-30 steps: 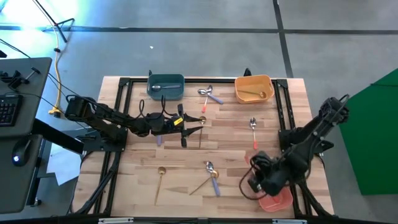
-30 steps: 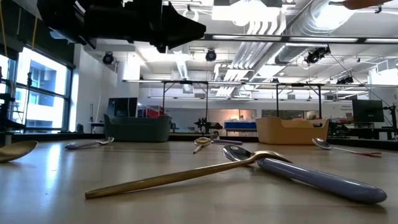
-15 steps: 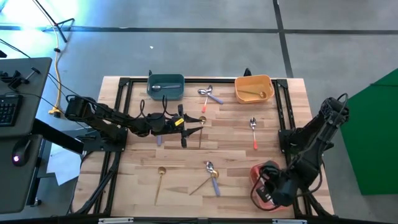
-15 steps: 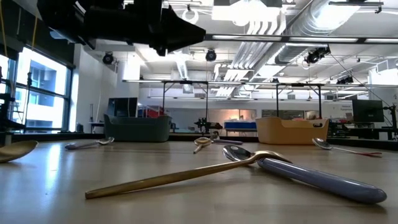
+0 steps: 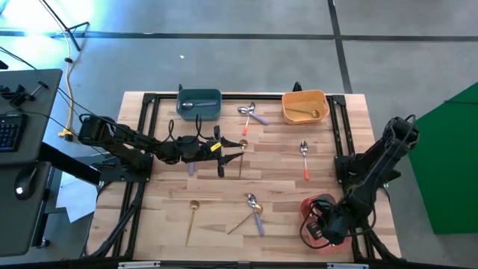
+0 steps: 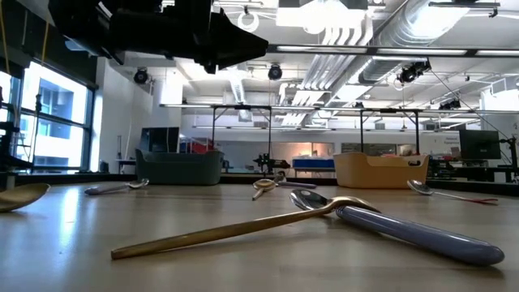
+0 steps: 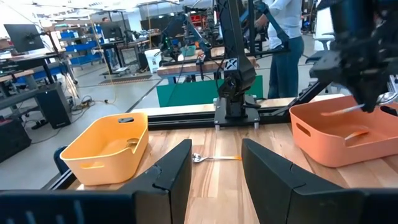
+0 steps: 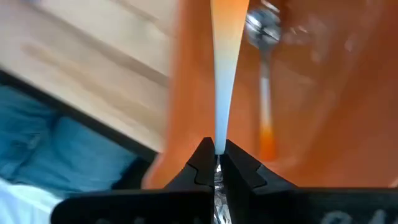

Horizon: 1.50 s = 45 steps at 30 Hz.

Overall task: Sort silverware by color (type)
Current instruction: Put the bottom left orange spoon into the orange bin, then put the bottom right gold spoon into the yellow bin

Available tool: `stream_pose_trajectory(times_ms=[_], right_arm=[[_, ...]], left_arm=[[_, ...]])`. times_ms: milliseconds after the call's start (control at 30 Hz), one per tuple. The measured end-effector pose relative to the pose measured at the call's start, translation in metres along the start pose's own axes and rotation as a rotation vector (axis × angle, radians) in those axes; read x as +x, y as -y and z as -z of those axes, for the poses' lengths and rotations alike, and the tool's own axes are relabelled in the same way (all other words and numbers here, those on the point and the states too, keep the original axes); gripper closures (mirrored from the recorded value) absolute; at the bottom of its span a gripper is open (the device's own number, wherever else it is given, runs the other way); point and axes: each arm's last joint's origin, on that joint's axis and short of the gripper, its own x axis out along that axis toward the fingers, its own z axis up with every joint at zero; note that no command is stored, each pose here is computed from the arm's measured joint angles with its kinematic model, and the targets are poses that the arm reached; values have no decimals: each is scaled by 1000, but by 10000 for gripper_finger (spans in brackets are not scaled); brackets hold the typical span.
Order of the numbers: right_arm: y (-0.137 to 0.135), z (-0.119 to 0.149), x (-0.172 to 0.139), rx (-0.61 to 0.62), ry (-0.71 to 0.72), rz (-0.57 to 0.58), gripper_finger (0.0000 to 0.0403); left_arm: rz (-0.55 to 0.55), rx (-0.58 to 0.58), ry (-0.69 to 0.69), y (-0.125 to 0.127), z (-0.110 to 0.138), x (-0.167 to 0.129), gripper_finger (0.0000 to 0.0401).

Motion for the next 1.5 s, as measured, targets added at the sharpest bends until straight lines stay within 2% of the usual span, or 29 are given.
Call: stream_pose_trajectory(times_ms=[367, 833, 1233, 1400, 1500], right_arm=[[18, -10, 33, 2, -66, 15, 402], [23, -13, 34, -60, -42, 55, 393], [23, -16, 32, -103, -52, 84, 296], [9, -10, 12, -249, -99, 75, 320], [1, -7, -8, -350, -29, 82, 358]], left_arm=[[0, -8, -1, 0, 0, 0, 272], [2, -5, -13, 0, 1, 0, 272], [1, -6, -15, 0, 1, 0, 272], [3, -23, -18, 0, 2, 0, 272], [4, -23, -22, 1, 2, 0, 272]])
